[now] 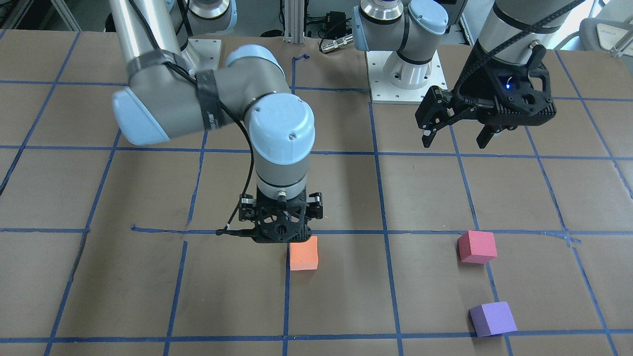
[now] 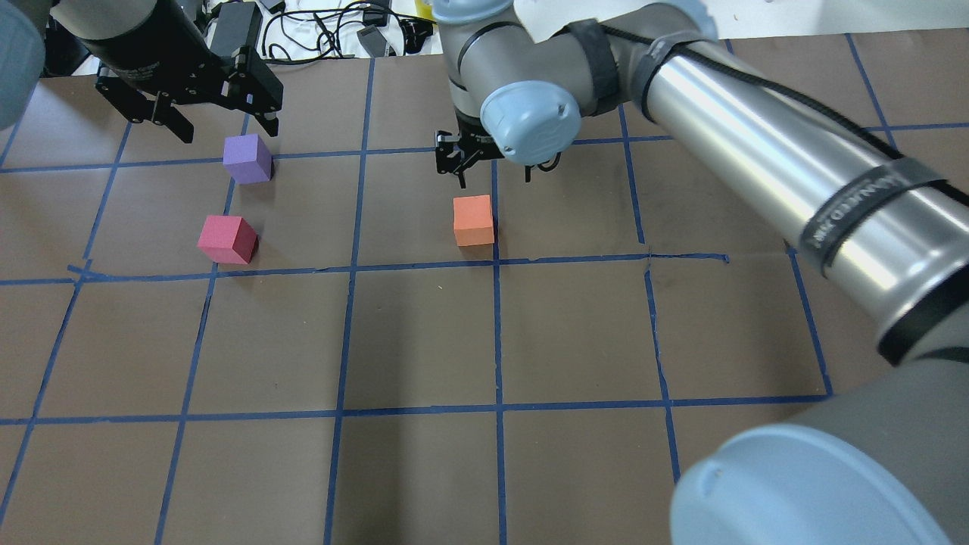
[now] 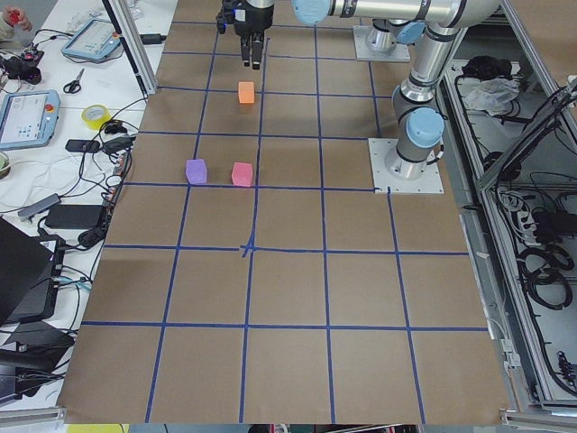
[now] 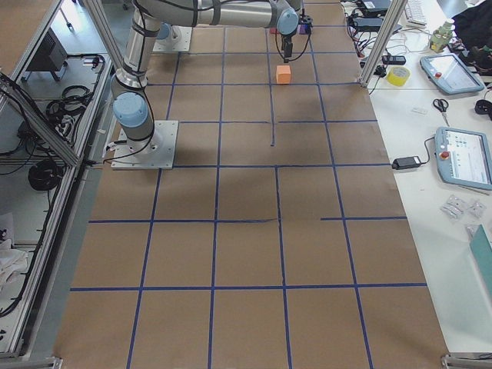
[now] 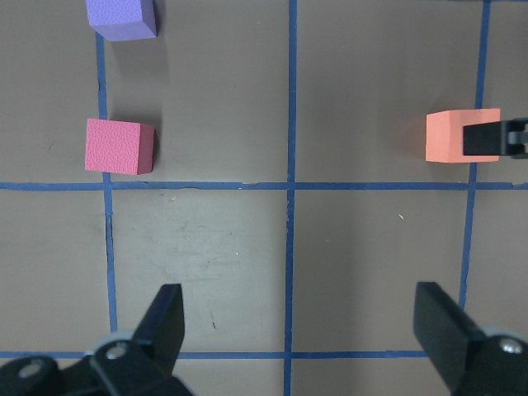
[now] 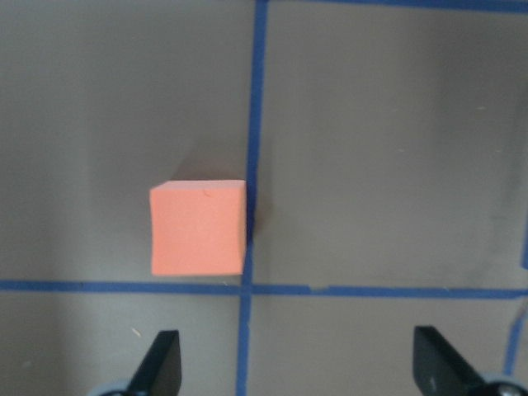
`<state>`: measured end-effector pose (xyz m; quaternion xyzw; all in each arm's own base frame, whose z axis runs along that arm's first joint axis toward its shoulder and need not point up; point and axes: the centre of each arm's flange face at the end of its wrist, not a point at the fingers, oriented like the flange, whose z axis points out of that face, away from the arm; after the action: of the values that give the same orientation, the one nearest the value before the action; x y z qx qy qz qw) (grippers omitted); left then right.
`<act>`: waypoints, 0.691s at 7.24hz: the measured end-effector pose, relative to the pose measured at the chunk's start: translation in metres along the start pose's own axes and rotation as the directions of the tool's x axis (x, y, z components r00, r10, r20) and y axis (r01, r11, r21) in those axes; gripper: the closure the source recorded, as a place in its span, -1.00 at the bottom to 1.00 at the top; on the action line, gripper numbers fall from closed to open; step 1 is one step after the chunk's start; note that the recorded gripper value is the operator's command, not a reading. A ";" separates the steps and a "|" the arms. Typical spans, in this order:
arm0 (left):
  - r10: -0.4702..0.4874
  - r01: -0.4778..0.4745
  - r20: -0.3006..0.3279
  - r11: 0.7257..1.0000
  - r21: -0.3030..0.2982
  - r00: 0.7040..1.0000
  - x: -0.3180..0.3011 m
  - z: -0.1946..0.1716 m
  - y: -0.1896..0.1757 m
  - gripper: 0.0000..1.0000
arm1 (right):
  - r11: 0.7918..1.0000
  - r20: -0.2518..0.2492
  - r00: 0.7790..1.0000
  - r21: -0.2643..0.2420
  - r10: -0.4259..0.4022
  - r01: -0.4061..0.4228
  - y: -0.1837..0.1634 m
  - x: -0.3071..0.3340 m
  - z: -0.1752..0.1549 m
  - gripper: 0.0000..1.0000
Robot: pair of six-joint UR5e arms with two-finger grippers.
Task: Arrange blocks in a line
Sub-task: 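Open the right gripper and raise it off the orange cube, then move the left gripper to the orange cube and grasp it while the right arm withdraws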
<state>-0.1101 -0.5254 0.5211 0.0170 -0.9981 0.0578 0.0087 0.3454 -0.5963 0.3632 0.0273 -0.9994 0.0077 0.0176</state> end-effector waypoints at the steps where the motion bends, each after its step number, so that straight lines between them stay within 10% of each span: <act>1: -0.021 0.021 -0.003 1.000 0.002 1.000 0.003 0.002 -0.003 -1.00 | 1.000 0.000 1.000 -0.007 -0.014 0.014 0.012 0.037 -0.045 -1.00; 5: -0.123 0.124 -0.030 0.992 0.017 0.992 0.066 0.047 -0.026 -1.00 | 0.996 0.001 0.996 -0.009 0.089 -0.089 0.074 0.155 -0.167 -1.00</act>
<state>-0.1761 -0.5587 0.4782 0.0779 -0.9944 0.0670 0.0264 0.1927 -0.5286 0.5344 -0.0173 -0.9997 0.0043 0.0169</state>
